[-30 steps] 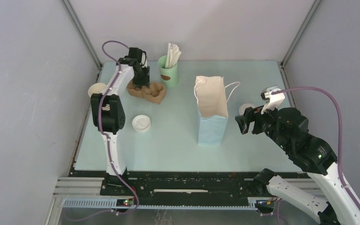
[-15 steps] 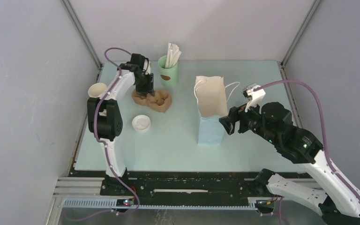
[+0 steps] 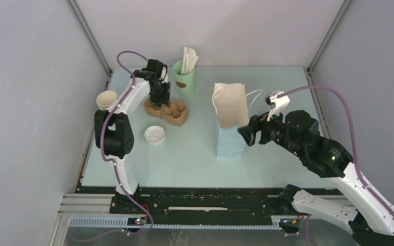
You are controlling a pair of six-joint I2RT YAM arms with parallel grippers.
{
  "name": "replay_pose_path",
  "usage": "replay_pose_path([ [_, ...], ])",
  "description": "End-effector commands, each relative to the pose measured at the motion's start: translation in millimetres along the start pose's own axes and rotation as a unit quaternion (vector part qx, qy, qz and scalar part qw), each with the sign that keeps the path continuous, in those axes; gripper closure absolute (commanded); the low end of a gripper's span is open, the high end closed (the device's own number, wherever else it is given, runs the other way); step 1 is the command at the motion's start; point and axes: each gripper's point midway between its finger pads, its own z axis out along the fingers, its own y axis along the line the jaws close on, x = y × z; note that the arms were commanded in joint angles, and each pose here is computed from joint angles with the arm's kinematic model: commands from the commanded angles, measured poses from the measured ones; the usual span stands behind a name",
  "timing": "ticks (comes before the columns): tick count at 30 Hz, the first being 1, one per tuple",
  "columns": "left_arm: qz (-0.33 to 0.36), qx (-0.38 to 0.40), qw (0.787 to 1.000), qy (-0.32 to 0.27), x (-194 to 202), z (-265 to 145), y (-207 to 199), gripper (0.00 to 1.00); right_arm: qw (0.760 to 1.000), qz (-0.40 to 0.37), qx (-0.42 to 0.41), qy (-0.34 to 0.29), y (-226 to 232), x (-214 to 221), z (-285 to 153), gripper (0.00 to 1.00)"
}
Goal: Pack the takeout coffee
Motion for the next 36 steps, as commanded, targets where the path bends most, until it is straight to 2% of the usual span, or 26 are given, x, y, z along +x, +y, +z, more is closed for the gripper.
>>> replay_pose_path([
  [1, 0.020, -0.049, 0.994, -0.097, -25.9, -42.3, 8.3, 1.00, 1.000, 0.007, -0.007, -0.026, 5.9, -18.3, -3.9, 0.17],
  [3, 0.001, -0.039, 0.997, -0.061, -18.6, -40.4, 12.6, 1.00, 1.000, 0.004, -0.010, -0.023, 7.7, -17.9, -1.3, 0.17],
  [7, -0.009, -0.017, 0.993, -0.115, -30.7, -41.5, 3.2, 1.00, 1.000, 0.007, -0.010, -0.025, 8.2, -18.6, -2.0, 0.18],
  [9, -0.034, -0.006, 0.998, -0.047, -26.3, -39.6, 9.9, 1.00, 0.999, 0.010, -0.014, -0.029, 9.6, -20.4, -3.0, 0.18],
  [10, -0.022, 0.002, 0.999, -0.037, -20.0, -46.0, 4.1, 1.00, 0.999, 0.010, -0.016, -0.029, 10.5, -20.6, -4.3, 0.18],
  [12, -0.010, -0.015, 0.995, -0.100, -31.2, -54.1, 4.8, 1.00, 0.999, 0.013, -0.011, -0.031, 8.4, -20.3, -7.5, 0.18],
  [15, -0.029, 0.022, 0.996, -0.075, -27.8, -60.0, 0.2, 1.00, 1.000, 0.009, -0.009, -0.027, 8.3, -18.7, -5.5, 0.18],
  [16, -0.029, 0.022, 0.995, -0.095, -31.9, -56.2, 0.5, 1.00, 1.000, 0.007, -0.011, -0.025, 9.1, -18.4, -4.1, 0.17],
  [17, -0.038, 0.012, 0.995, -0.092, -28.0, -50.6, 7.4, 1.00, 1.000, 0.007, -0.013, -0.027, 10.5, -19.6, -3.2, 0.17],
  [19, -0.042, 0.010, 0.998, -0.043, -15.1, -53.7, 11.0, 1.00, 0.999, 0.003, -0.025, -0.030, 15.9, -23.9, -2.8, 0.17],
  [21, -0.022, -0.012, 0.994, -0.103, -21.8, -55.9, 12.9, 1.00, 0.999, 0.000, -0.031, -0.032, 20.3, -28.6, -3.2, 0.17],
  [22, -0.029, -0.020, 0.994, -0.101, -17.6, -50.5, 20.0, 1.00, 0.999, -0.003, -0.032, -0.034, 21.4, -30.1, -1.7, 0.16],
  [24, -0.044, -0.010, 0.998, -0.037, -4.8, -42.8, 23.3, 1.00, 0.998, -0.007, -0.041, -0.038, 27.3, -35.1, 1.6, 0.16],
  [26, -0.033, -0.011, 0.998, -0.059, -5.5, -38.2, 18.3, 1.00, 0.998, -0.017, -0.051, -0.037, 36.6, -42.3, 5.2, 0.16],
  [29, -0.047, 0.034, 0.997, -0.046, -1.8, -30.1, 12.1, 1.00, 0.993, -0.070, -0.081, -0.045, 66.4, -55.5, 12.2, 0.15],
  [31, -0.049, 0.034, 0.998, -0.035, -0.8, -26.4, 16.0, 1.00, 0.986, -0.120, -0.099, -0.065, 92.2, -69.1, 15.2, 0.12],
  [34, -0.051, 0.036, 0.997, -0.035, -1.6, -23.7, 17.9, 1.00, 0.960, -0.218, -0.154, -0.078, 139.3, -67.6, 32.8, 0.11],
  [36, -0.052, 0.038, 0.997, -0.035, -2.8, -21.7, 17.7, 1.00, 0.931, -0.286, -0.213, -0.076, 170.1, -51.8, 50.4, 0.12],
])
